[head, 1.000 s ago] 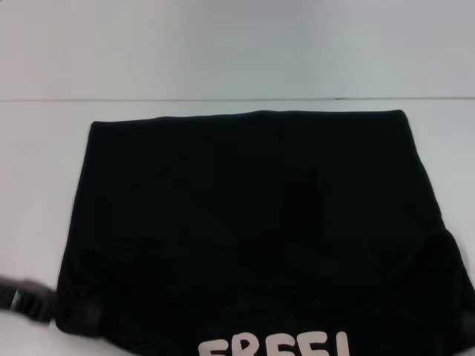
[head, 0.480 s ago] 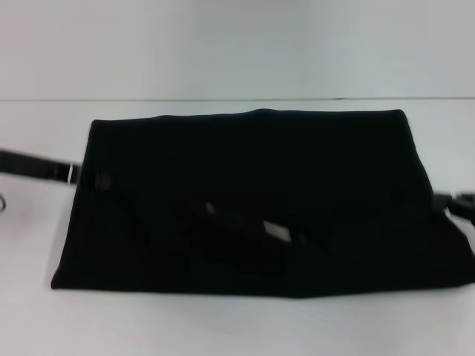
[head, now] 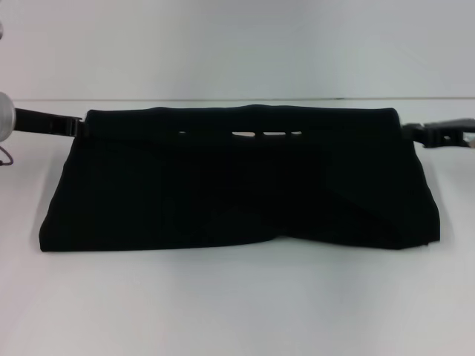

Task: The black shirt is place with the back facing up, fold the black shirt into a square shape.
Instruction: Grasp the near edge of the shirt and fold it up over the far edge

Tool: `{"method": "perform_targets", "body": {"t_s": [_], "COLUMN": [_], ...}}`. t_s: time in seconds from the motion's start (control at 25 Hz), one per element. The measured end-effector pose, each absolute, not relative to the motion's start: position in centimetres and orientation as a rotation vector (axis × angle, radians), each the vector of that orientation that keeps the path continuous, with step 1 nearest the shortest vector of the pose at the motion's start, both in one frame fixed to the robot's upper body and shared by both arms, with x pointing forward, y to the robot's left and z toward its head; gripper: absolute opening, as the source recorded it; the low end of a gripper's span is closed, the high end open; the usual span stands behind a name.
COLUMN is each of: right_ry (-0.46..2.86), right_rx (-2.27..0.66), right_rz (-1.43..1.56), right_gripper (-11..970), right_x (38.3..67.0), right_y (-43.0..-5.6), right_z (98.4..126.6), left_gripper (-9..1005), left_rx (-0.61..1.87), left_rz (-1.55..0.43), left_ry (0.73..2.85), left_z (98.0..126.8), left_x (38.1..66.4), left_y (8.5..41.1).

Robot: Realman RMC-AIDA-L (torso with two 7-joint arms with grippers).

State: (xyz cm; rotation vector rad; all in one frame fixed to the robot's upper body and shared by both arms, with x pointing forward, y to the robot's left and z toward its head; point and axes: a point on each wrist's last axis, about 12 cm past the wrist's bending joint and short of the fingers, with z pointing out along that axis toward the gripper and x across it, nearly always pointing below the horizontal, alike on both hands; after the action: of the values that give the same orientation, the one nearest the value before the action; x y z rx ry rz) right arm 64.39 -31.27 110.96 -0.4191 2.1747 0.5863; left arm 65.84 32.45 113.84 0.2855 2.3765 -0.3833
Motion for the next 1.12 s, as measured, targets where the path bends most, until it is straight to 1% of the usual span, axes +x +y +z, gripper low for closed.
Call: {"method": "perform_targets", "body": {"t_s": [0.16, 0.36, 0.52, 0.72, 0.76, 0.92, 1.12], "right_ry": [2.186, 2.168, 2.148, 2.118, 2.107, 2.099, 2.095], "right_rx": [-0.392, -0.384, -0.389, -0.383, -0.377, -0.362, -0.338], "right_rz": [0.524, 0.462, 0.436, 0.417, 0.415, 0.412, 0.399], "right_gripper": [19, 19, 19, 19, 19, 19, 20], "right_x": [66.3, 68.1, 68.8, 69.6, 69.9, 70.3, 70.6], "right_y": [-29.5, -26.4, -25.2, -24.7, -24.8, -25.0, -25.3], "right_z": [111.6, 112.0, 112.5, 113.5, 114.0, 114.6, 114.9], "left_gripper": [19, 17, 16, 16, 16, 17, 16], "left_rx": [0.282, 0.345, 0.346, 0.329, 0.324, 0.296, 0.272], "left_rz": [-0.312, -0.225, -0.2, -0.164, -0.158, -0.131, -0.102], "left_ry": [2.35, 2.322, 2.298, 2.255, 2.248, 2.22, 2.195], "left_z": [113.4, 113.1, 113.5, 114.5, 114.8, 115.6, 115.8], "left_x": [66.8, 67.6, 68.1, 68.9, 69.0, 69.4, 69.8], "left_y": [31.4, 29.7, 29.4, 29.6, 29.7, 30.1, 30.3]}}
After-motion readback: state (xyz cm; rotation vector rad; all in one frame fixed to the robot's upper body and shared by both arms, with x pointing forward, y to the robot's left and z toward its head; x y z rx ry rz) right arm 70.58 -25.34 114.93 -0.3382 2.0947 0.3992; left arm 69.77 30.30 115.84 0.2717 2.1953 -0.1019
